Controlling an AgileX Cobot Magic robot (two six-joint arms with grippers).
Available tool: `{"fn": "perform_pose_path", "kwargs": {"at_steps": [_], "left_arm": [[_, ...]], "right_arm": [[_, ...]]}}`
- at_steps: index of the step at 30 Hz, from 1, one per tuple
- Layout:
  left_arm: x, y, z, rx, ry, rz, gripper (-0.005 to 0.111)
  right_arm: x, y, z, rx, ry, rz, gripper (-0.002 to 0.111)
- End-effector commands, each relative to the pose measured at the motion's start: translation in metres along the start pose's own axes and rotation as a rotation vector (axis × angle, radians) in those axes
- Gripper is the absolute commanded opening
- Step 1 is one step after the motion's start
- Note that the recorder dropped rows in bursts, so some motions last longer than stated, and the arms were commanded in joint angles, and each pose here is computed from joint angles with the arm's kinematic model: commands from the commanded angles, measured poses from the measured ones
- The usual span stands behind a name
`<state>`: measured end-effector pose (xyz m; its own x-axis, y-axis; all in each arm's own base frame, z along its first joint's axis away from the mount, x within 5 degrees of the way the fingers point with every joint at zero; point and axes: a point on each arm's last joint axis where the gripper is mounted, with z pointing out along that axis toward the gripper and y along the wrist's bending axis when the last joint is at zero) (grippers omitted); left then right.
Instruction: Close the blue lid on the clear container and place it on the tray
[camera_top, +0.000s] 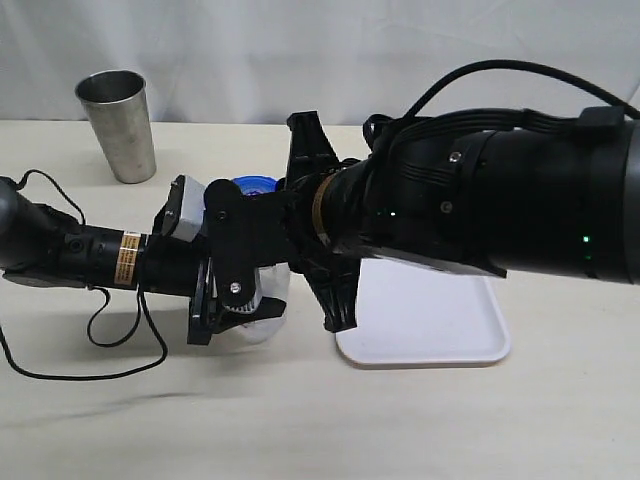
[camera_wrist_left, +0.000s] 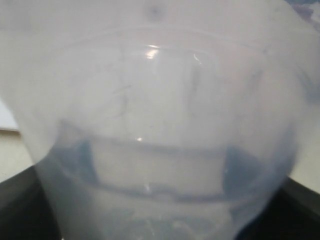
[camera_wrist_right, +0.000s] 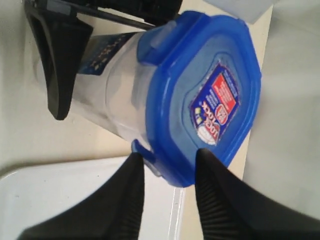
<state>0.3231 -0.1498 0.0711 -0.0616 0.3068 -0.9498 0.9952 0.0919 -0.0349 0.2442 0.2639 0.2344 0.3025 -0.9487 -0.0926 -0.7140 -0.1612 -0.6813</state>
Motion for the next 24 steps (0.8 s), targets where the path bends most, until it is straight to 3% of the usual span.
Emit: {"fn": "perform_pose_path", "kwargs": {"at_steps": [1,4,8,12,17,24], "left_arm": [[-0.008,-0.008,0.006,0.07,-0.036,0.152,0.0],[-0.008,-0.008,0.005,0.069,-0.037,0.211,0.0],[-0.006,-0.009,0.003,0.085,-0.035,0.401,0.0],[-0.007,-0.009,0.004,0.076,-0.038,0.397,0.0],[-0.018,-0.009,0.0,0.085,-0.031,0.384,0.0],[-0.037,-0.01,-0.003,0.08,0.153,0.43,0.0]], "right_arm": [[-0.002,0.006,-0.004,-0.037,-0.048,0.163,0.025],[0.0,-0.004,-0.023,0.006,-0.078,0.217,0.025],[0.003,-0.014,-0.05,0.043,-0.132,0.286,0.025],[0.003,-0.022,-0.077,0.066,-0.242,0.407,0.025],[0.004,-0.036,-0.103,0.101,-0.396,0.692,0.025],[0.009,-0.055,-0.114,0.025,-0.256,0.859,0.025]]}}
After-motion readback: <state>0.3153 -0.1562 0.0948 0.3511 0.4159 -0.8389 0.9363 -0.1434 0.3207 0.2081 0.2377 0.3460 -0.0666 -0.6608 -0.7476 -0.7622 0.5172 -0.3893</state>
